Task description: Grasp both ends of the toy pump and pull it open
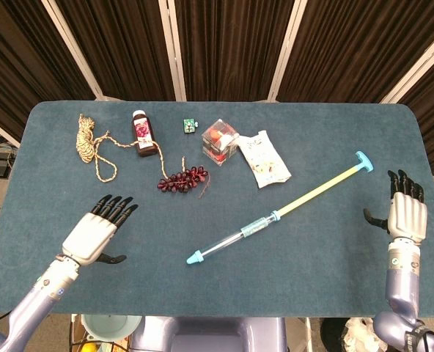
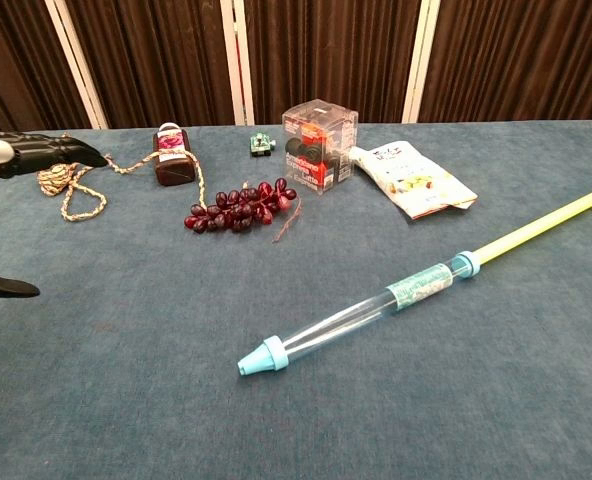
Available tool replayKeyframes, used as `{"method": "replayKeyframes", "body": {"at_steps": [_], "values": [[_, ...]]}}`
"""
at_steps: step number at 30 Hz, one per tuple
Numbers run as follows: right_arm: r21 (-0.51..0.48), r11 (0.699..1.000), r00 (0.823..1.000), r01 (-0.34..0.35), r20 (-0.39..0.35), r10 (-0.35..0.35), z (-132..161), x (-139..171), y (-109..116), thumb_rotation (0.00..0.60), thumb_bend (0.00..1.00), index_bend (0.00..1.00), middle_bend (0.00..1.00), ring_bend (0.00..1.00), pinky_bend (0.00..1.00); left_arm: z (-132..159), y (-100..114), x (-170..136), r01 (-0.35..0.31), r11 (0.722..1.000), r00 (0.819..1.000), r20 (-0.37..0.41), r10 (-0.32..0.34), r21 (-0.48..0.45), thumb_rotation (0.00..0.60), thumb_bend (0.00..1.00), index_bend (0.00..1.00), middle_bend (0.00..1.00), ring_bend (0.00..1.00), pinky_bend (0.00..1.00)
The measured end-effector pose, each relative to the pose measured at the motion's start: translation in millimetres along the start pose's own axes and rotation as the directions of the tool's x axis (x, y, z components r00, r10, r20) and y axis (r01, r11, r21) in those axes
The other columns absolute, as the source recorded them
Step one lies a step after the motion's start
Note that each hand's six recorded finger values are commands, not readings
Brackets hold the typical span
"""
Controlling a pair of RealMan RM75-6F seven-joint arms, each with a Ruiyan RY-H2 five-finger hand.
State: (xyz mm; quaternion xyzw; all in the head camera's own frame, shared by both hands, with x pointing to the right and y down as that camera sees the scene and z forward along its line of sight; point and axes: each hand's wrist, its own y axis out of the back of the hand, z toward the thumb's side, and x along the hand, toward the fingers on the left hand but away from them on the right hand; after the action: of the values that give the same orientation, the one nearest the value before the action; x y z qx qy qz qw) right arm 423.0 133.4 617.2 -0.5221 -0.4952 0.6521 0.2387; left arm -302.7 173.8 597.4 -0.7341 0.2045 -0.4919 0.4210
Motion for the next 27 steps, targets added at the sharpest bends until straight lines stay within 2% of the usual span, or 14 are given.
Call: {"method": "replayKeyframes", "body": {"at_steps": [3, 8, 18, 22, 27], "values": [[-0.009, 1.0, 1.0, -0.022, -0.013, 0.022, 0, 8, -1, 0.6, 0.29, 0.07, 0.0, 0.0, 0.0, -9, 1, -8, -0.008, 1.0, 1.0, -0.026, 0.007, -0.026, 0.6, 0.07, 0.0, 0.0, 0.0, 0.05], [-0.018, 0.998, 0.996, -0.055, -0.074, 0.054, 6, 25, -1, 0.6, 0.28, 0.07, 0.0, 0.0, 0.0, -25, 4, -30, -0.043, 0.996, 0.996, -0.08, 0.036, -0.082, 0.6, 0.07, 0.0, 0.0, 0.0, 0.04], [0.022, 0.998, 0.97, -0.062, -0.233, 0.065, 11, 67, 10, 0.6, 0.18, 0.07, 0.0, 0.0, 0.0, -58, 13, -89, -0.163, 0.984, 0.974, -0.172, 0.148, -0.073, 0.6, 0.07, 0.0, 0.0, 0.0, 0.04], [0.056, 0.997, 0.957, -0.056, -0.28, 0.069, 1, 87, 14, 0.6, 0.15, 0.07, 0.0, 0.0, 0.0, -70, 8, -123, -0.193, 0.978, 0.96, -0.223, 0.172, -0.075, 0.6, 0.07, 0.0, 0.0, 0.0, 0.04], [0.084, 0.995, 0.953, -0.059, -0.292, 0.081, -27, 108, 19, 0.6, 0.15, 0.07, 0.0, 0.0, 0.0, -85, -3, -160, -0.195, 0.977, 0.948, -0.273, 0.163, -0.091, 0.6, 0.07, 0.0, 0.0, 0.0, 0.03]]}}
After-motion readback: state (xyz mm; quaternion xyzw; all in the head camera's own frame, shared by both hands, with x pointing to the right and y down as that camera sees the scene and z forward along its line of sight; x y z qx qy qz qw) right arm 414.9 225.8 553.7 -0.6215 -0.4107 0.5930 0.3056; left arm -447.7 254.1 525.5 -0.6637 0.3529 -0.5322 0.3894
